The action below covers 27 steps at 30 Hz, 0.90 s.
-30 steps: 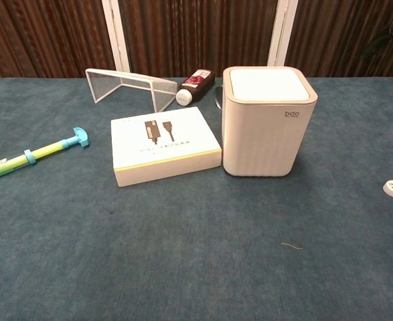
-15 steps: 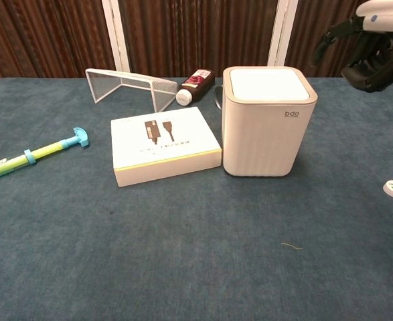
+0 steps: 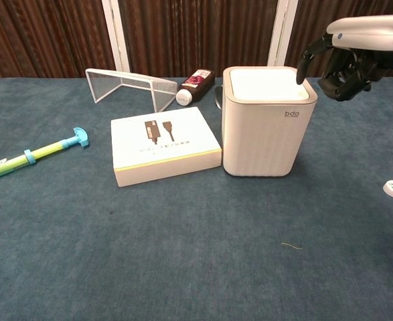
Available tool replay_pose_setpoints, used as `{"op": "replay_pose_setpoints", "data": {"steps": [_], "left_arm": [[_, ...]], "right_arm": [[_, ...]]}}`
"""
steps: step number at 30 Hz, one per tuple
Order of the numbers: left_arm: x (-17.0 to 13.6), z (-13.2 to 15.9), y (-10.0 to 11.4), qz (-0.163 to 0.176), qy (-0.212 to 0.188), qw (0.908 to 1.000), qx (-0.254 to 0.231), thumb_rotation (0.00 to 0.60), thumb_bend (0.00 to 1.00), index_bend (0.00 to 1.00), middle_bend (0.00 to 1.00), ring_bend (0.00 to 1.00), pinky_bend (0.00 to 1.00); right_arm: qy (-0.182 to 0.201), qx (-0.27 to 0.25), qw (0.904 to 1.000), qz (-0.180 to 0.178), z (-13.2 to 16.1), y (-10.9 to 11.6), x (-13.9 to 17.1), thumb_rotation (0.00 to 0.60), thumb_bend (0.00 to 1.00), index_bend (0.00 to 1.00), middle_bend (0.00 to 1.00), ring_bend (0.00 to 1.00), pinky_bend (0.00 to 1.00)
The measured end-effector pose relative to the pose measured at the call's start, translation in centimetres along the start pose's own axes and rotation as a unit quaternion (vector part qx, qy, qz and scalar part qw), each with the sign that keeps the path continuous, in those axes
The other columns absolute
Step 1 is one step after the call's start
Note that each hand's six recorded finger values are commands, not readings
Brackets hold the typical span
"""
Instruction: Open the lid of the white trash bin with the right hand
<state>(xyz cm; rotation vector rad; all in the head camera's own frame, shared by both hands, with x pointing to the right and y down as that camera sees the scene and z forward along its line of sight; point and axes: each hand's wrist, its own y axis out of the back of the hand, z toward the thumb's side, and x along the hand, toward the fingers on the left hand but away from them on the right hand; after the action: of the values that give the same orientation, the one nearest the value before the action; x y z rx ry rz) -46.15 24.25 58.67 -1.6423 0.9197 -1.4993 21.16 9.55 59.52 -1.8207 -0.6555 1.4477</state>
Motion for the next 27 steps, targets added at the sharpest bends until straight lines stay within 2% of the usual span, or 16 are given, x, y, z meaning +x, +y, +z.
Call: {"op": "replay_pose_setpoints", "data": {"steps": [6,19,27], "left_arm": [[0.0,0.2,-0.2,-0.004,-0.004,1.0,0.002,0.6,0.61,0.41,0.26,0.15,0.32],[-0.1,0.0,0.1,0.0,0.0,1.0,-0.001,0.6,0.61,0.41,0.26,0.15,0.32],[-0.1,-0.1,0.2,0.002,0.001,1.0,-0.002,0.6,0.61,0.41,0.26,0.15,0.32]], "right_arm": [[0.004,-0.003,1.0,0.006,0.3,-0.5,-0.3,0.6,0.68,0.47,0.89,0.87,0.76],[0.019,-0.02,0.9996,-0.006,0.7,-0.4,-1.7,0.6,0.68,0.47,0.89,0.87,0.76],[0.026,-0.02,0.9995,0.002,0.9,-1.1,-1.9,0.6,0.68,0.47,0.89,0.87,0.76]]}}
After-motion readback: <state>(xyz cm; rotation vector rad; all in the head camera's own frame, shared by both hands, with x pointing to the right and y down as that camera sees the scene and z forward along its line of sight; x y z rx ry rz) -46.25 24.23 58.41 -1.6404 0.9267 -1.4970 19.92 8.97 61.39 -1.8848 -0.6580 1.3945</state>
